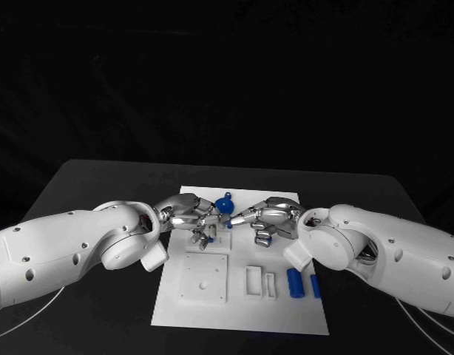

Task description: Assemble the parts on the task board

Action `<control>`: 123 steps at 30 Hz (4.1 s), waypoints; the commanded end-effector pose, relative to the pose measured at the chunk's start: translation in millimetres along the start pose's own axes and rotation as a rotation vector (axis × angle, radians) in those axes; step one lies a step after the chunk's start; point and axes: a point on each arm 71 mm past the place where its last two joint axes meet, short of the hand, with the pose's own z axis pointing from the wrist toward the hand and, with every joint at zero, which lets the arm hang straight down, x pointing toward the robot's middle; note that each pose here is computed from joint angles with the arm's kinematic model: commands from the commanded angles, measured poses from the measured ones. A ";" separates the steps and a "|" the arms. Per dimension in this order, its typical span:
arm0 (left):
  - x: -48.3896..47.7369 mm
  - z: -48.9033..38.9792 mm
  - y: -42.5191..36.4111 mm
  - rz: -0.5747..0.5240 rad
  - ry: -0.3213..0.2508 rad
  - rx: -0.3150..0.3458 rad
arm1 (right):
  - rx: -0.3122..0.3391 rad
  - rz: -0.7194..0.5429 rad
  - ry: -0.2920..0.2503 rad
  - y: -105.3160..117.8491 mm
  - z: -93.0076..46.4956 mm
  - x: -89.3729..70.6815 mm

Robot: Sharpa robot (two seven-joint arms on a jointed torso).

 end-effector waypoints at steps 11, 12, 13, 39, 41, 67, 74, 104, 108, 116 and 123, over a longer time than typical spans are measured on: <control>6.5 1.3 -5.0 -0.004 0.039 0.028 | 0.007 0.001 0.022 -0.4 1.9 4.5; 6.5 1.3 -5.0 -0.005 0.039 0.028 | 0.007 0.001 0.022 -0.4 2.0 4.6; 6.4 1.3 -4.9 -0.006 0.039 0.028 | 0.008 0.000 0.023 -0.4 2.1 4.7; 7.0 1.9 -4.8 -0.054 0.054 0.027 | 0.017 -0.008 0.024 -1.4 4.2 7.0; 7.2 2.0 -4.8 -0.056 0.055 0.026 | 0.018 -0.008 0.023 -1.5 4.5 7.2; 8.2 3.0 -5.0 -0.110 0.073 0.026 | 0.024 -0.010 0.021 -3.6 6.8 8.0; 7.7 4.3 -6.2 -0.125 0.058 0.034 | 0.029 -0.009 0.020 -4.5 7.5 8.5; -4.2 4.9 3.0 -0.052 -0.087 -0.074 | 0.005 0.076 -0.089 -9.2 4.8 -7.2; -6.7 4.2 5.3 -0.041 -0.100 -0.094 | -0.010 0.082 -0.118 -9.3 2.9 -12.7; -15.8 2.6 7.7 -0.002 -0.123 -0.142 | -0.038 0.085 -0.185 -9.4 -3.5 -30.1; -39.1 0.5 -2.0 0.112 -0.139 -0.263 | -0.070 0.066 -0.267 -1.9 -10.0 -55.8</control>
